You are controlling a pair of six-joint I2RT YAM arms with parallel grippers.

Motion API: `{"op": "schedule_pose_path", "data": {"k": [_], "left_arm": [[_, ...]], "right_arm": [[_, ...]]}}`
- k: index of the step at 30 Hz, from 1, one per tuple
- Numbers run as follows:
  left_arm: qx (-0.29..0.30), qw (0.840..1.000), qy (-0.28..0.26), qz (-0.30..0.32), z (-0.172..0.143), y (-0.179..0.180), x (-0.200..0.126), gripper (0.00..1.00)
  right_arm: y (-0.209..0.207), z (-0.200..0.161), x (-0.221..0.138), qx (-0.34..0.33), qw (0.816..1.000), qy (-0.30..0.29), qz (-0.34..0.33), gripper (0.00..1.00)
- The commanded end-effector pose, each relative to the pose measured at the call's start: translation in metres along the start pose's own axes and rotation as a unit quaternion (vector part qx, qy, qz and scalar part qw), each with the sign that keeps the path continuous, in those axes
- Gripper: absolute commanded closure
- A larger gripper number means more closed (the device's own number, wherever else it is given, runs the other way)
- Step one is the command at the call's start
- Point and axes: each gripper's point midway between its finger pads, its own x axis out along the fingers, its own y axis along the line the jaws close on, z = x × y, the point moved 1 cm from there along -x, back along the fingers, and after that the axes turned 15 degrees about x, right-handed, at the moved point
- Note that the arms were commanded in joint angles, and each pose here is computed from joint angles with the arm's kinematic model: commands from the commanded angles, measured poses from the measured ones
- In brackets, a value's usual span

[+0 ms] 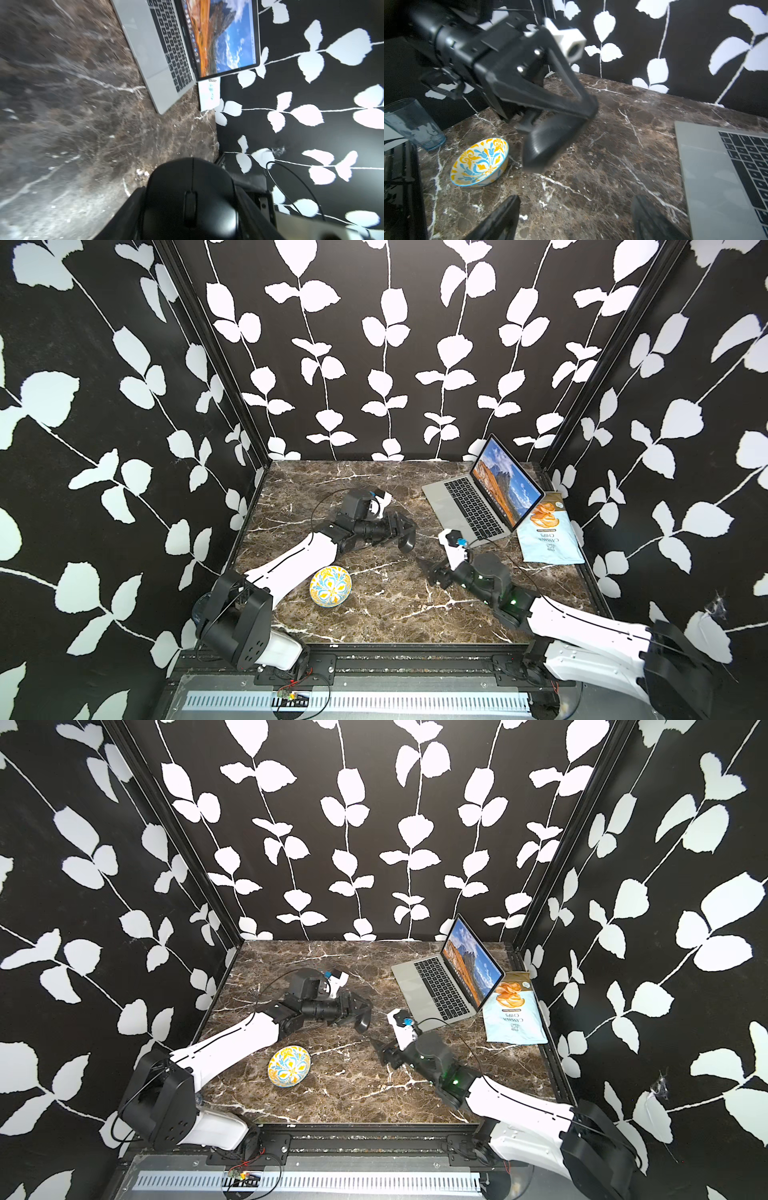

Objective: Insert the wireless mouse receiver into the laptop
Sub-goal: Pick up the mouse from the center of the board.

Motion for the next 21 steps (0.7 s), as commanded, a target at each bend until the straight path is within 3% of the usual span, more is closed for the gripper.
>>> {"op": "schedule_pose_path", "data": {"k": [1,12,21], "left_arm": [[0.021,0.998,-0.032,-0.048,0.011,-0.031,-0.012,0.64],[0.006,0.996,-0.037,-0.075,0.007,-0.032,-0.005,0.64],[0.003,0.996,-0.026,-0.09,-0.001,-0.04,0.002,0.64]], "right_arm": [[0.019,0.032,0.006,-0.023,0.998,-0.058,0.008,0.15],[0.037,0.042,0.019,-0.039,0.995,-0.091,0.003,0.2],[0.031,0.043,0.023,-0.043,0.995,-0.087,-0.021,0.35]]}}
